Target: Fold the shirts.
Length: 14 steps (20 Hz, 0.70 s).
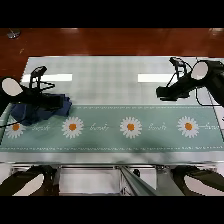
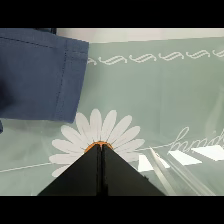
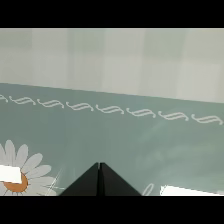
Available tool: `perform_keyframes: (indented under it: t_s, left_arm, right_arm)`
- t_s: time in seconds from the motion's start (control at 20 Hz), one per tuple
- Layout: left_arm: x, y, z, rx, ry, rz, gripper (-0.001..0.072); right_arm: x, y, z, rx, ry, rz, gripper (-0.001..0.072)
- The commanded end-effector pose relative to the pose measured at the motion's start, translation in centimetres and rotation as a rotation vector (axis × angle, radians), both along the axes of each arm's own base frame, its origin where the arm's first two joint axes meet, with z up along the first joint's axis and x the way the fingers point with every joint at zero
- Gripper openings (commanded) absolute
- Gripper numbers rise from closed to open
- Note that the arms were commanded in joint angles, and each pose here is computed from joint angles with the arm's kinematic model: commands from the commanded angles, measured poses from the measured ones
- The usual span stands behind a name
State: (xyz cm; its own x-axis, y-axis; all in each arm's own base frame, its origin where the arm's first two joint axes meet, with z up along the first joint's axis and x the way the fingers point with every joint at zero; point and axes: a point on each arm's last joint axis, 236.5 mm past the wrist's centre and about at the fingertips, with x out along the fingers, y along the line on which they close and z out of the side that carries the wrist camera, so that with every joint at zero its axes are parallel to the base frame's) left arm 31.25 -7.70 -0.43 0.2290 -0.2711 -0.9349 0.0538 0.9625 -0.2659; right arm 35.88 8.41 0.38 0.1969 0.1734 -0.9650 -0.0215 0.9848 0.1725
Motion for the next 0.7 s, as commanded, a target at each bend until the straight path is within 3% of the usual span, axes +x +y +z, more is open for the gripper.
perform_keyframes:
  t_s: [0.0, 0.05, 0.1, 0.15, 0.2, 0.3, 0.45, 0.55, 0.65]
  left_arm:
    - [0.1, 0.1, 0.0, 0.0, -0.005, 0.003, 0.0028]
    - [0.4, 0.1, 0.1, 0.0, -0.017, 0.006, 0.0029]
    - [1.0, 0.3, 0.2, 0.007, -0.043, 0.012, 0.0057]
    - [1.8, 0.8, 0.3, 0.031, -0.076, 0.016, 0.0284]
    - [2.3, 1.7, 0.2, 0.079, -0.103, -0.004, 0.0704]
    - [2.4, 6.4, 0.1, 0.301, -0.114, -0.055, 0.0703]
    - [2.9, 16.3, 3.9, 0.635, -0.148, 0.17, 0.0702]
    - [3.4, 20.3, 5.9, 0.683, -0.22, 0.284, 0.0702]
    - [3.6, 22.8, 5.6, 0.635, -0.242, 0.401, 0.0702]
  right_arm:
    - [1.1, 0.0, 0.2, 0.001, -0.047, -0.006, 0.0024]
    - [0.9, -0.1, 0.1, -0.003, -0.038, -0.009, 0.0042]
    - [0.8, -0.1, 0.1, -0.001, -0.031, -0.02, 0.0282]
    - [0.6, -0.1, 0.0, -0.003, -0.022, -0.014, 0.065]
    - [0.1, -0.1, -0.1, -0.009, -0.002, 0.005, 0.0622]
    - [-1.3, -0.2, -0.4, -0.019, 0.052, 0.026, 0.0622]
    - [-2.9, -0.1, -0.6, -0.024, 0.116, 0.054, 0.0621]
    - [-3.1, 0.6, -0.6, -0.024, 0.118, 0.072, 0.062]
    - [-2.5, 1.8, -0.4, -0.018, 0.08, 0.083, 0.0621]
